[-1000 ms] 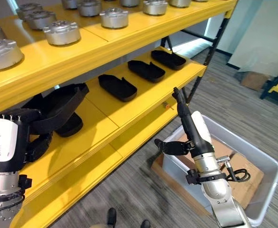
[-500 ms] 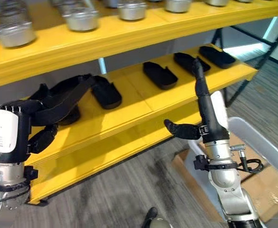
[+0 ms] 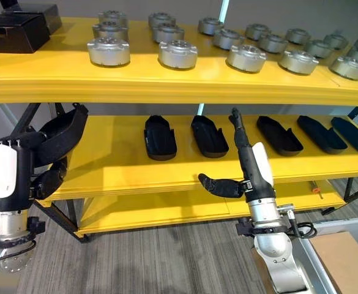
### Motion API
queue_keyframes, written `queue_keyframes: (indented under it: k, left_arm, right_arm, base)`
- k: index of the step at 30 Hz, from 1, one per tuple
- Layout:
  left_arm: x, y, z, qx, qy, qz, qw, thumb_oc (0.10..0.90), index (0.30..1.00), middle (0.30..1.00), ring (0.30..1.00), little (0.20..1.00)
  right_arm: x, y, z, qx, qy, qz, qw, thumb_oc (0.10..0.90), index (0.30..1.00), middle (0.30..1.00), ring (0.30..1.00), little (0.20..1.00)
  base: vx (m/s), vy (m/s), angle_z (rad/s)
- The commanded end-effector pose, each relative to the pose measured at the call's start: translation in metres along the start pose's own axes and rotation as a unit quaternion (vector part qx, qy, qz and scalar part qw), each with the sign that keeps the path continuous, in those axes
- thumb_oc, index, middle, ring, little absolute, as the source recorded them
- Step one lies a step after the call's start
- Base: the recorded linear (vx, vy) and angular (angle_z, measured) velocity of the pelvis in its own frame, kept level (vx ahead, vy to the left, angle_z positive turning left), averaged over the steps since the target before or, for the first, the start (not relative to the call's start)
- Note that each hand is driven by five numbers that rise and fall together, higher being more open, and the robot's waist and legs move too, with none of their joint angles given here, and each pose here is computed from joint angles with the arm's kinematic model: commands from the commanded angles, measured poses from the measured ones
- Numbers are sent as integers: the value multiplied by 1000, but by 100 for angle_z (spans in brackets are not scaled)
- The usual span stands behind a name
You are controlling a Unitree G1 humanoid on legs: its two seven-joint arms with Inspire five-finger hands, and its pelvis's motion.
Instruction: Move parts from the plastic box to the shelf.
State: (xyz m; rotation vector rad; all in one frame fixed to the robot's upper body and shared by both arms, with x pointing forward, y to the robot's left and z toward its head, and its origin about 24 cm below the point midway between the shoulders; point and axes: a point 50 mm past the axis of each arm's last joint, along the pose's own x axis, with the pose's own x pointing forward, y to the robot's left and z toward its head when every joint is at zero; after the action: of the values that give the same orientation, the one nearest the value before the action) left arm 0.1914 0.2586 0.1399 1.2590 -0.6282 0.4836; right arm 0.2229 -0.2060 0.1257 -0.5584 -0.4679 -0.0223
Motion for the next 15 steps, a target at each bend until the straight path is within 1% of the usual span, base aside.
queue_keyframes:
  k: [1, 8, 12, 15]
  left_arm:
    - [32, 38, 16, 3, -77, 132, 988, 400, 300, 300, 300, 300]
    - [31, 37, 15, 13, -75, 126, 989, 400, 300, 300, 300, 300]
    - [31, 32, 15, 13, -76, 112, 991, 400, 300, 300, 300, 300]
    - [29, 29, 12, 22, -72, 101, 992, 400, 300, 300, 300, 300]
  right_arm:
    - [26, -20, 29, -28, -102, -48, 993, 900, 1000, 1000, 1000, 1000]
    - [25, -9, 30, -29, -100, -30, 994, 900, 1000, 1000, 1000, 1000]
    - [25, -3, 32, -22, -108, -12, 994, 900, 1000, 1000, 1000, 1000]
    - [27, 1, 38, -14, -124, 2, 992, 900, 1000, 1000, 1000, 1000]
  base:
    - [58, 183, -9]
    - [48, 221, -13]
    - [49, 64, -32]
    - [96, -140, -31]
